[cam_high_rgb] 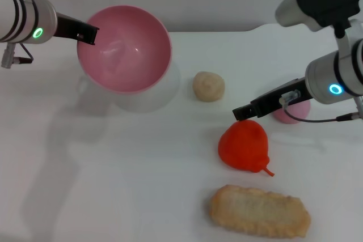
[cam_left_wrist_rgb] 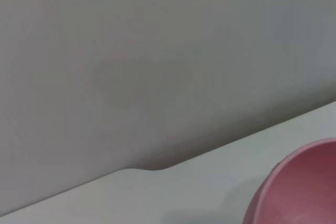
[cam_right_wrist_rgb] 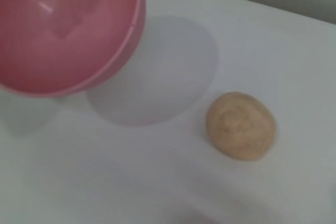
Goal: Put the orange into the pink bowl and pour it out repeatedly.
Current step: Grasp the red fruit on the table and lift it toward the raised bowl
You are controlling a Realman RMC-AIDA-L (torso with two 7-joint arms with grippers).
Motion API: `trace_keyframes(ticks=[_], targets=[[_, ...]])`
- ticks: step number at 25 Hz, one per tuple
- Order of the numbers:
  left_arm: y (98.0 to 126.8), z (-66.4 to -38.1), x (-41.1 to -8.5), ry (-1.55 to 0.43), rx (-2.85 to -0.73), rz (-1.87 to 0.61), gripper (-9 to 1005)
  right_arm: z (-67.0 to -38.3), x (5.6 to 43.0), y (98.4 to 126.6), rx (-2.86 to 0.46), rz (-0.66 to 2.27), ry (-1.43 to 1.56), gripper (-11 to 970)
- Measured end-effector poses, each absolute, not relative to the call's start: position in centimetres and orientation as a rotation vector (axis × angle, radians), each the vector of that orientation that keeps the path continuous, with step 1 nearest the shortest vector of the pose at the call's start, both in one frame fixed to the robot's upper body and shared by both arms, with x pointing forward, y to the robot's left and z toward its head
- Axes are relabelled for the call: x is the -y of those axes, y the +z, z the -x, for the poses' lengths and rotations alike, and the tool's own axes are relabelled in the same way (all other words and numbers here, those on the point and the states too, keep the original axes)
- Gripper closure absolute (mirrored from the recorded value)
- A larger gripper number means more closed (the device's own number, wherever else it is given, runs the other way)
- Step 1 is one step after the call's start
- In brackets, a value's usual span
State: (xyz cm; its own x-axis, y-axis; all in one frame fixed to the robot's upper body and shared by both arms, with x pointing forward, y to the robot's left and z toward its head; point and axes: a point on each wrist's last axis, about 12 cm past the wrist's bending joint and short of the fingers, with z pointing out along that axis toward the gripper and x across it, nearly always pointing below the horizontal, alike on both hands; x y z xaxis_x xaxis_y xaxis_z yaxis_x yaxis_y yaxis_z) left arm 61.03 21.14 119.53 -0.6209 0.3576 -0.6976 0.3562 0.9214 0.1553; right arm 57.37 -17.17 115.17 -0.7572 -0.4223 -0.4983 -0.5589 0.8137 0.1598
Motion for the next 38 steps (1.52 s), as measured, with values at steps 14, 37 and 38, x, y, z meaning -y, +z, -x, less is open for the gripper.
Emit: trace_keyframes(ticks=[14,37,38], targets=[[119.8,-61.2,-20.9,0.002,-2.282,-0.509,953,-57.2,15.9,112.7,-2.603,0.779,0.449,274],[119.9,-61.1,-20.9,-0.005,-2.28,-0.51,953,-56.9,15.0,112.0,-2.591,0.922,0.416,507],[119.9,-61.1,-20.9,-0.005,-2.28,-0.51,953,-56.9,15.0,112.0,-2.59,0.923,0.416,529]])
